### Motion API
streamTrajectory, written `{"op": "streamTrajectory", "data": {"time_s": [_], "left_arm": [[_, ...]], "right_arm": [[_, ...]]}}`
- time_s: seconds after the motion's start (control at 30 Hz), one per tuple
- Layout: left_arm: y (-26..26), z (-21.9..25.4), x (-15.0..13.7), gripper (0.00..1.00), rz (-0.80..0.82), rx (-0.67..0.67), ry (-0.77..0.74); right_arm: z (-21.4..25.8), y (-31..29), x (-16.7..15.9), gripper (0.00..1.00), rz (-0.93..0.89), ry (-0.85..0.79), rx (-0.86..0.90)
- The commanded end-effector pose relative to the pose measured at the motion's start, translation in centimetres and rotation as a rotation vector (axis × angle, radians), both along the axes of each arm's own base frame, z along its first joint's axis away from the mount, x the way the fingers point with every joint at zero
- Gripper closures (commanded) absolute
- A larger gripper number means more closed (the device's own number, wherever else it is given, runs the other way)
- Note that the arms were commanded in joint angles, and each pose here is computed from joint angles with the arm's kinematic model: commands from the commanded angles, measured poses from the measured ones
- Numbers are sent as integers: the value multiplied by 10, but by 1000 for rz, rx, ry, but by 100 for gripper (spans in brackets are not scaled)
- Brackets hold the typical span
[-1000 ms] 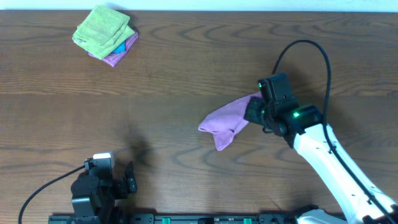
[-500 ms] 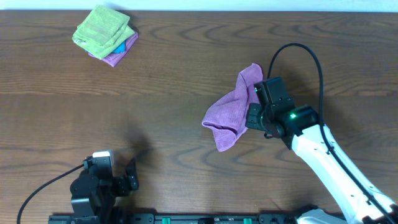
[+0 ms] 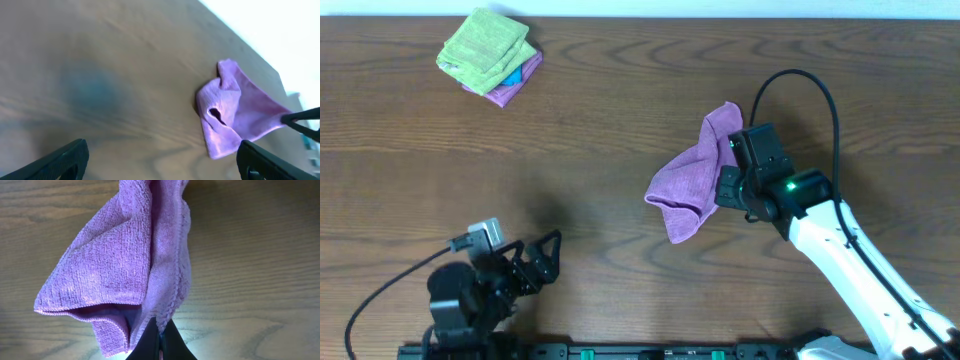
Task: Fold the cloth
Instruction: 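Move the left gripper to the hanging cloth and grasp its edge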
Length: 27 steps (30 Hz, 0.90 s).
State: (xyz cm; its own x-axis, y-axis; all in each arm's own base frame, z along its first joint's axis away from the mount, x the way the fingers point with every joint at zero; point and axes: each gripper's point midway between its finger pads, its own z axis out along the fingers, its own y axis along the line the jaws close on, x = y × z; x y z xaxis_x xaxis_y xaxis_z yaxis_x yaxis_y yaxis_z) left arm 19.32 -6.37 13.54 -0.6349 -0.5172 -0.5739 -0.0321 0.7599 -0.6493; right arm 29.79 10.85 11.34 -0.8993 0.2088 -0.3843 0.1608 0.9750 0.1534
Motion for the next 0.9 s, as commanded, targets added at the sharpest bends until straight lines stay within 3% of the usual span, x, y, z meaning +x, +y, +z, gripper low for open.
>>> {"op": "streamTrajectory", "data": {"time_s": [0.0,0.37,0.6,0.87], "left_arm": [[-11,26,6,4,-37,-72,38],[-82,77,55,5,-313,-114,202],[-102,52,87,5,-188,-320,410],[-142,7,95,5,-223,-346,571]], "right_arm": [[3,-2,2,99,5,-14,-17],[3,-2,2,98,-5,-15,-12],[3,-2,2,98,-13,-14,-8],[3,-2,2,98,-22,-14,-4]]}}
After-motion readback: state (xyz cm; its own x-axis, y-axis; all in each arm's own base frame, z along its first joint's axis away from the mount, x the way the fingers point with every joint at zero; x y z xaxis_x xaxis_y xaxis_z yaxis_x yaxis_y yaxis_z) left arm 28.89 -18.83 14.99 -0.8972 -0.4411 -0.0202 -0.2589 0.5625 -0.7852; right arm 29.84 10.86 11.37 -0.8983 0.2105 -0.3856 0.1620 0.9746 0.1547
